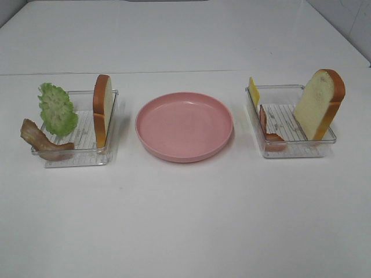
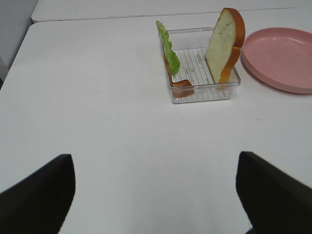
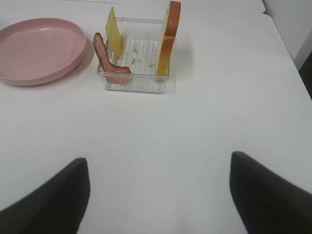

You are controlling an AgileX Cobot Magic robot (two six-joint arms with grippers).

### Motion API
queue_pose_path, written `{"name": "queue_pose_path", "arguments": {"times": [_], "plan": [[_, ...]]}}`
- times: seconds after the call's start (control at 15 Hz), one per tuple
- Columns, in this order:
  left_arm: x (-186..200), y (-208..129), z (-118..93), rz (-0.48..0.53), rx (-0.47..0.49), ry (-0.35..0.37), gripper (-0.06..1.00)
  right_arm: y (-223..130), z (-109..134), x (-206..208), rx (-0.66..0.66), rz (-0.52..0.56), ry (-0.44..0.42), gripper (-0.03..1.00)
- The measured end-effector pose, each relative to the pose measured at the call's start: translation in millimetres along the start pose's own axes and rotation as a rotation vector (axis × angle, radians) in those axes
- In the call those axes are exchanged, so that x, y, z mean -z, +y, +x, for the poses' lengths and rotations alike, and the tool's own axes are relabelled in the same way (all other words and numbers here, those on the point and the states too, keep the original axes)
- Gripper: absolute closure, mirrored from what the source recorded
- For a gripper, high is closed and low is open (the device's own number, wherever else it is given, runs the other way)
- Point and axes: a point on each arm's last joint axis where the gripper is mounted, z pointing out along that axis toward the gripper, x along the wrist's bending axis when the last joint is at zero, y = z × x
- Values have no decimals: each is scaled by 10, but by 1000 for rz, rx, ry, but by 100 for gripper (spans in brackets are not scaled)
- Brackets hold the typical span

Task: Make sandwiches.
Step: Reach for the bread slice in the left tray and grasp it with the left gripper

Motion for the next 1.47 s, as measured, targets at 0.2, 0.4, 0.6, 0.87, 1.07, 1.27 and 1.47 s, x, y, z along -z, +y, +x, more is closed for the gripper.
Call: {"name": "queue_pose_path", "arguments": {"times": [0.2, 0.4, 0.6, 0.87, 1.07, 1.27, 1.47], "plan": [[0, 0, 0, 0, 0, 0, 10, 0, 0, 0, 0, 0, 0, 22], [0, 0, 0, 0, 0, 0, 10, 0, 0, 0, 0, 0, 0, 22], [0, 0, 0, 0, 0, 0, 10, 0, 0, 0, 0, 0, 0, 22], [0, 0, 0, 0, 0, 0, 10, 0, 0, 0, 0, 0, 0, 22], [0, 0, 0, 0, 0, 0, 10, 0, 0, 0, 0, 0, 0, 22], [0, 0, 0, 0, 0, 0, 10, 0, 0, 0, 0, 0, 0, 22], [0, 0, 0, 0, 0, 0, 10, 0, 0, 0, 0, 0, 0, 22]]}}
